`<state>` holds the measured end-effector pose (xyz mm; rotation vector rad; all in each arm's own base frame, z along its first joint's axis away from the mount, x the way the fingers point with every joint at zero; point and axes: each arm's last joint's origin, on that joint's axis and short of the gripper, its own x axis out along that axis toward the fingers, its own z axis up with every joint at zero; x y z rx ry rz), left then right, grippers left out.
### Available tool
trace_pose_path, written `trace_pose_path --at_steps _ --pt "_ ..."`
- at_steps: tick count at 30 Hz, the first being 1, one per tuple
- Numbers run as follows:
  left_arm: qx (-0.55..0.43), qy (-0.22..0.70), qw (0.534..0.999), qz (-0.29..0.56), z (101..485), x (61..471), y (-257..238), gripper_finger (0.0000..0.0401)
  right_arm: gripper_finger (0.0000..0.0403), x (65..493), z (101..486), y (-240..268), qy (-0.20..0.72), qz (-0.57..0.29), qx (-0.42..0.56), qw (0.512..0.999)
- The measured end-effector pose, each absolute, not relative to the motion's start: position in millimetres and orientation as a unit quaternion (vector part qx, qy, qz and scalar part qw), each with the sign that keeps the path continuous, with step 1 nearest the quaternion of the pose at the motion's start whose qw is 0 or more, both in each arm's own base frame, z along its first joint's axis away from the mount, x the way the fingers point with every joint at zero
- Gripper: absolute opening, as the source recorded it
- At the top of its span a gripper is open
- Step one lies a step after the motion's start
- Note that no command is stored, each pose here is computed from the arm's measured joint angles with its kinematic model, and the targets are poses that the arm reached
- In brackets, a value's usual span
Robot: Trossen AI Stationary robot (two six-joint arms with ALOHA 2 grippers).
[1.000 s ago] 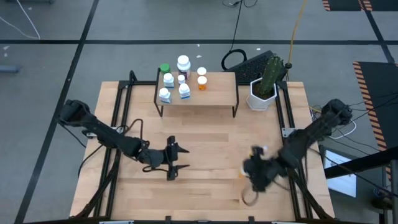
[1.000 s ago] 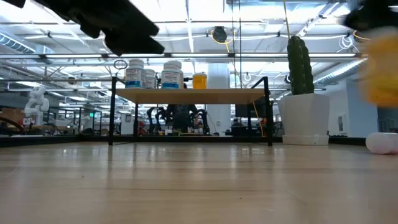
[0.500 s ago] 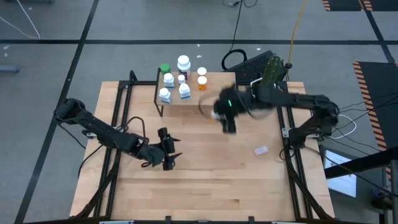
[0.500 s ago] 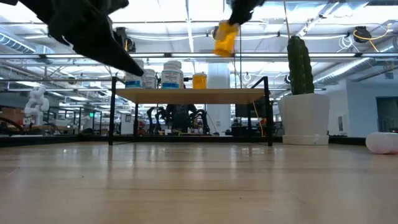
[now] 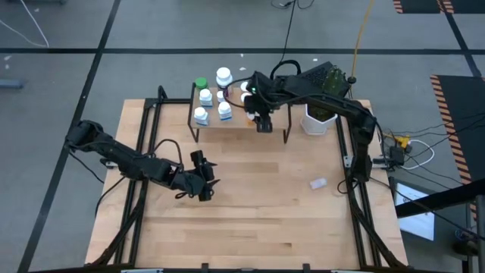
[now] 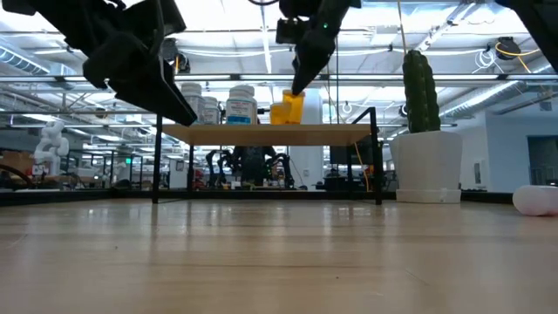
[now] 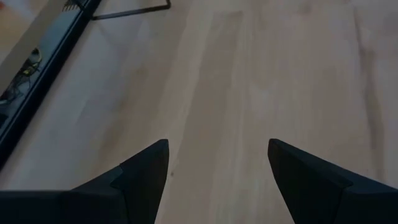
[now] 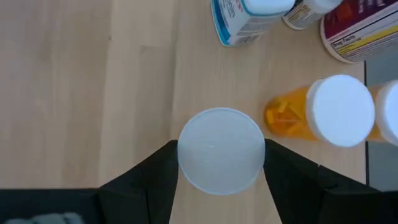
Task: Pick and place medicine bottles onto shelf by color
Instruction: Put the orange pill bottle on the shelf, then put the transparent pill bottle on the shelf
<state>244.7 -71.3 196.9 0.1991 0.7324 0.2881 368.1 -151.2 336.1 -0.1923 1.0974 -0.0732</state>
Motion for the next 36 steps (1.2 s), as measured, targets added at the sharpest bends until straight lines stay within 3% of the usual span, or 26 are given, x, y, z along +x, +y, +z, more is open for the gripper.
trace_pose_path --at_steps 21,30,36 --pt "0.075 0.358 0.913 0.179 197.0 249.6 -51.9 0.0273 0.0208 376.4 334.7 -162.0 0.483 -0.01 -0.13 0.866" --pt "0.065 0.36 0.913 0.182 196.4 248.7 -52.6 0.0273 0.0271 377.9 335.9 -162.9 0.475 -0.016 -0.134 0.87" --pt "0.062 0.363 0.911 0.184 195.8 248.1 -52.5 0.0273 0.0282 374.4 338.8 -162.1 0.486 -0.042 -0.136 0.862"
